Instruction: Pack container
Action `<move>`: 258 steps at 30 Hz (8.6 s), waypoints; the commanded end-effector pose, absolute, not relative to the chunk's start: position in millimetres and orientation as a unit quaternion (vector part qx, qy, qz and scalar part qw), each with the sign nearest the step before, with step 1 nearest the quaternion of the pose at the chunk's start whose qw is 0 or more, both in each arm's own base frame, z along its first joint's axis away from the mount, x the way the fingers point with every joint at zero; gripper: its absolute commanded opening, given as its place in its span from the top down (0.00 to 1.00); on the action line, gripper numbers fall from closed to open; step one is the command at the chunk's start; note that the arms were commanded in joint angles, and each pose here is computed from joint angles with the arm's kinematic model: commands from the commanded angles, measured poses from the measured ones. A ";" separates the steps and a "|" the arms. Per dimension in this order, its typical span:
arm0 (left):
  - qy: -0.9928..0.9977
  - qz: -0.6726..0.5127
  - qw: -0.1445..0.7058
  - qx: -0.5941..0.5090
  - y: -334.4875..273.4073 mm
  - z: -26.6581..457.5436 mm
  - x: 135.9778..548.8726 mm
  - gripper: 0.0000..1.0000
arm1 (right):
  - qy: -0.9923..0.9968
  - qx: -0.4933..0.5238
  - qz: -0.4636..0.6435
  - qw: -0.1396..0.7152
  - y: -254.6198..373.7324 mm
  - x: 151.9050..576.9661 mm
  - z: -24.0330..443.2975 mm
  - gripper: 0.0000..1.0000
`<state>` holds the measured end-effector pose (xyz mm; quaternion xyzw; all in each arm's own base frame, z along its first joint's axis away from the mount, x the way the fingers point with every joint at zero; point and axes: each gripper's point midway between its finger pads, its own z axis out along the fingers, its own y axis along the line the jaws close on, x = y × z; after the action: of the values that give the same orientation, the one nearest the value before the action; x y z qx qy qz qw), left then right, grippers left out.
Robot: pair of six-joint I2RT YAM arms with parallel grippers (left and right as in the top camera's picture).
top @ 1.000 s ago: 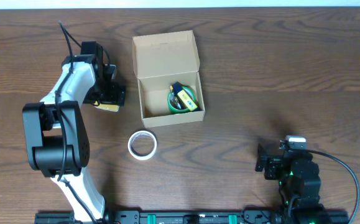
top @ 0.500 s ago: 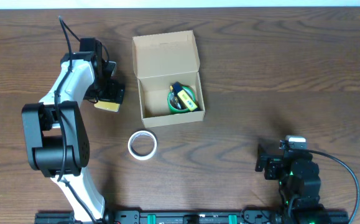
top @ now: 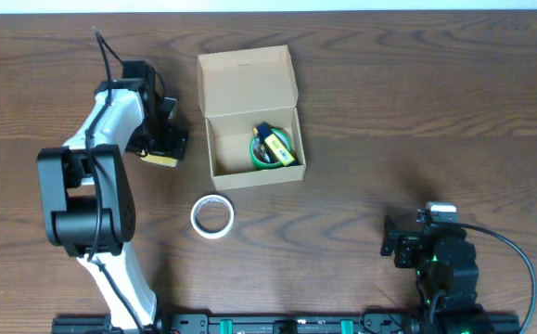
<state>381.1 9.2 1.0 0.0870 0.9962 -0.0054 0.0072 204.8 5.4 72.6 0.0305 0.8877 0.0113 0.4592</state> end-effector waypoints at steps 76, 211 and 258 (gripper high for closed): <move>0.959 -0.065 0.197 0.192 -178.9 117.9 388.4 0.05 | 0.887 0.039 0.013 0.461 4.1 204.8 72.9 0.01; 0.994 -0.038 0.064 -0.078 -135.4 92.7 363.6 0.94 | 0.887 0.039 0.013 0.461 4.1 204.8 72.9 0.01; 0.931 -0.131 0.331 -0.079 -122.2 289.7 351.5 0.04 | 0.887 0.040 0.006 0.461 2.0 204.7 72.8 0.01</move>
<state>351.6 -125.4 287.6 -0.0780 0.9310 -0.1414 0.3274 204.8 5.4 72.6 0.0305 0.8877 0.0113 0.4592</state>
